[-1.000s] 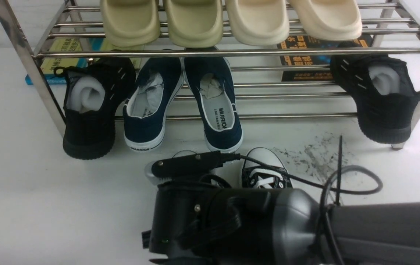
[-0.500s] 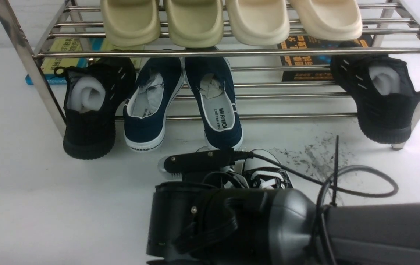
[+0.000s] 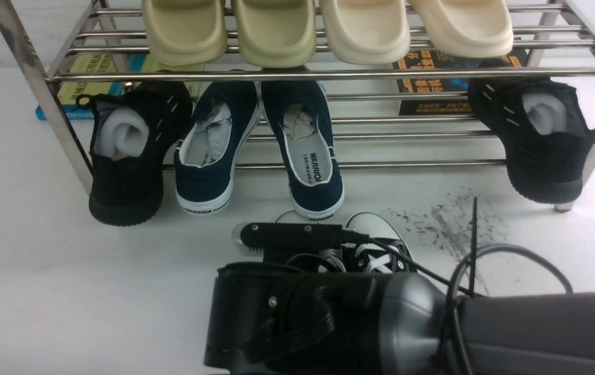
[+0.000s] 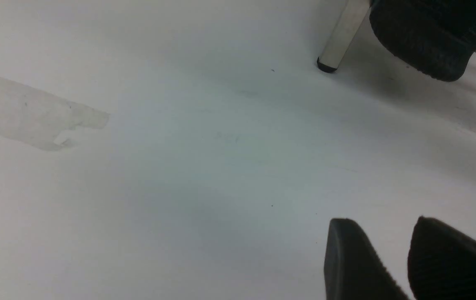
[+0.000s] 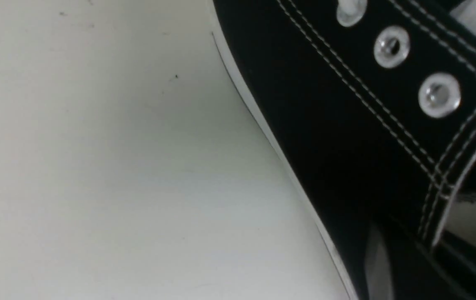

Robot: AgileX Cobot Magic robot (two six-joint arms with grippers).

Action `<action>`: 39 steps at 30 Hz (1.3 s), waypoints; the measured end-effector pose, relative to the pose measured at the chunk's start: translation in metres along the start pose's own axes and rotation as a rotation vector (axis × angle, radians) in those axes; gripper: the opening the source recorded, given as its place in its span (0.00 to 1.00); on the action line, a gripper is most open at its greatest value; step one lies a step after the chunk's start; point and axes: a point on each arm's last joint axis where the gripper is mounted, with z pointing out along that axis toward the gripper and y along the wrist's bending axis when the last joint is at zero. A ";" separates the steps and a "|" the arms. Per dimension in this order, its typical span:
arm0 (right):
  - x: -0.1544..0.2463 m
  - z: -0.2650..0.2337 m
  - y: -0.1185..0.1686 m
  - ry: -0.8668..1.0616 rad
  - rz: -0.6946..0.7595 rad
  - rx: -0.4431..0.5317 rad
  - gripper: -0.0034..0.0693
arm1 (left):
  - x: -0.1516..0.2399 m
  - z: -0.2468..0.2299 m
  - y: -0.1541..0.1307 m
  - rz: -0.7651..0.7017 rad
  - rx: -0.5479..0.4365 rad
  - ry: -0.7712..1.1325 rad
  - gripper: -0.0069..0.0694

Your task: Take the shoes off the shelf with your hand on the white table.

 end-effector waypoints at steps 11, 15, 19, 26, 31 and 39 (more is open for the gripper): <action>-0.001 0.002 -0.002 0.038 0.047 0.010 0.17 | 0.000 0.000 0.000 0.000 0.000 0.000 0.40; 0.000 0.001 -0.001 0.065 0.065 0.011 0.25 | 0.000 0.000 0.000 0.000 0.000 0.000 0.40; -0.003 -0.008 0.003 0.088 0.072 0.004 0.35 | 0.000 0.000 0.000 0.000 0.000 0.000 0.40; -0.027 -0.047 0.019 0.059 -0.142 -0.081 0.51 | 0.000 0.000 0.000 0.000 0.000 0.000 0.40; -0.044 -0.086 0.033 0.008 -0.434 -0.223 0.53 | 0.000 0.000 0.000 0.001 0.000 0.000 0.40; -0.063 -0.161 0.009 -0.106 -0.823 -0.411 0.39 | 0.000 0.000 0.000 0.001 0.000 0.000 0.40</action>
